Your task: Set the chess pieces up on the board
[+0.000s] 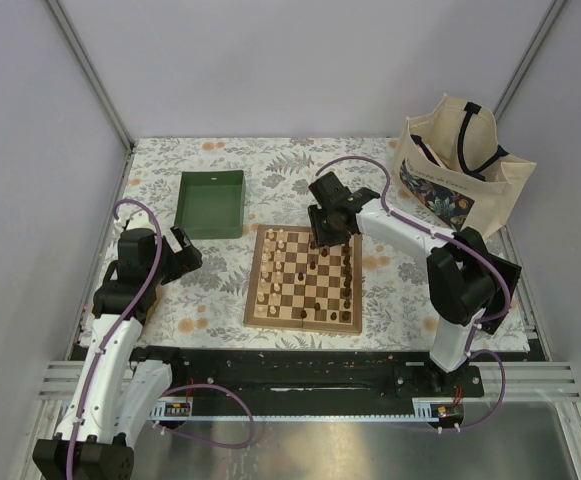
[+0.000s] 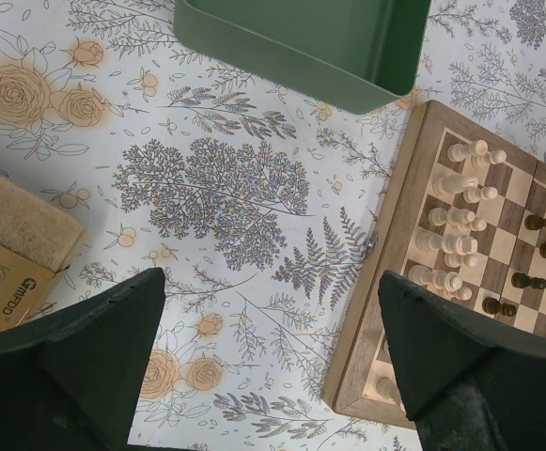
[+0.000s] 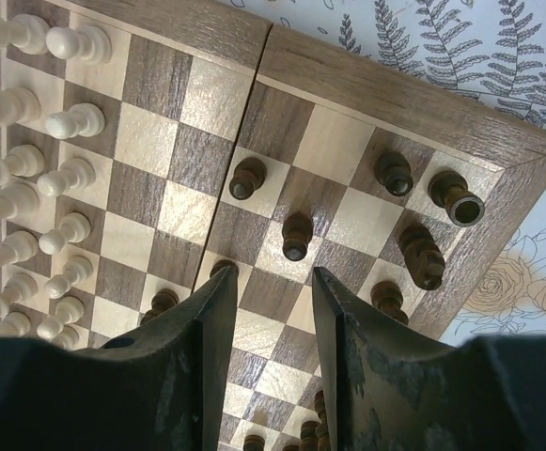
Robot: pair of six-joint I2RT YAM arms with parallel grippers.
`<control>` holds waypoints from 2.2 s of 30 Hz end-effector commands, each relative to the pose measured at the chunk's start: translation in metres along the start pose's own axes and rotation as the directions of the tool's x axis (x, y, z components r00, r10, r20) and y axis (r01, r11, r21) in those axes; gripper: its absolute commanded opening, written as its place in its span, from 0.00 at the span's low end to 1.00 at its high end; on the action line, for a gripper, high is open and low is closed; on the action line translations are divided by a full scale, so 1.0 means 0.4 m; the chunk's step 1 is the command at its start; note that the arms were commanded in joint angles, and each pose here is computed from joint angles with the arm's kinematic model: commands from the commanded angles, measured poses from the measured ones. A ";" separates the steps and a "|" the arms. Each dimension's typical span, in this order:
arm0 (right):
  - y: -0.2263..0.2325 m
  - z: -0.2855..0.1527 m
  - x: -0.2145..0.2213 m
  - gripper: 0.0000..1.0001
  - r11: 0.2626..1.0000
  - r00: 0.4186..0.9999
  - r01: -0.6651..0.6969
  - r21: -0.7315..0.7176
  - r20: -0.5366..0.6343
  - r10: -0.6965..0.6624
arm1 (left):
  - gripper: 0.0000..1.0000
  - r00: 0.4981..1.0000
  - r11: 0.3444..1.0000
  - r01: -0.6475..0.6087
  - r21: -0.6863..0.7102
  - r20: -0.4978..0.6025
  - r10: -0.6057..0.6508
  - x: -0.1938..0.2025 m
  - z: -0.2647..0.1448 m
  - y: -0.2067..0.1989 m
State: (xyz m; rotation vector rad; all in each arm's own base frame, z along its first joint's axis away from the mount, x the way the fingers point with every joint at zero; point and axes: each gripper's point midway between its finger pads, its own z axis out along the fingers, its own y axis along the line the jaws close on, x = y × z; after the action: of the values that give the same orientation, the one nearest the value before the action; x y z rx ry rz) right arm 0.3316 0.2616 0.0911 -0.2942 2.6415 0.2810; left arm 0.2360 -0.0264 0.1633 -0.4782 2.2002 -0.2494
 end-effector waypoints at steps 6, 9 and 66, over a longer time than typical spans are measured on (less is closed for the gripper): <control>-0.007 0.029 0.011 0.46 0.999 1.000 0.011 0.032 -0.026 -0.010 | 0.99 0.999 0.999 -0.001 0.039 0.053 -0.001 -0.039 -0.002 -0.023; -0.009 0.041 0.015 0.44 0.999 0.999 0.014 0.038 -0.037 -0.012 | 0.99 0.998 0.999 -0.001 0.039 0.055 -0.001 -0.041 -0.003 -0.023; -0.121 0.031 0.008 0.19 0.988 1.000 -0.027 0.154 -0.010 0.028 | 0.99 0.999 0.999 -0.001 0.038 0.050 -0.001 -0.039 0.000 -0.024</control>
State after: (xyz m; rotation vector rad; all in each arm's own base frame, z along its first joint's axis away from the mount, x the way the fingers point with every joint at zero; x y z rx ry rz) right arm 0.3436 0.2275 0.0600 -0.2319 2.6988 0.1086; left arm 0.2360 -0.0263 0.1632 -0.4787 2.2005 -0.2491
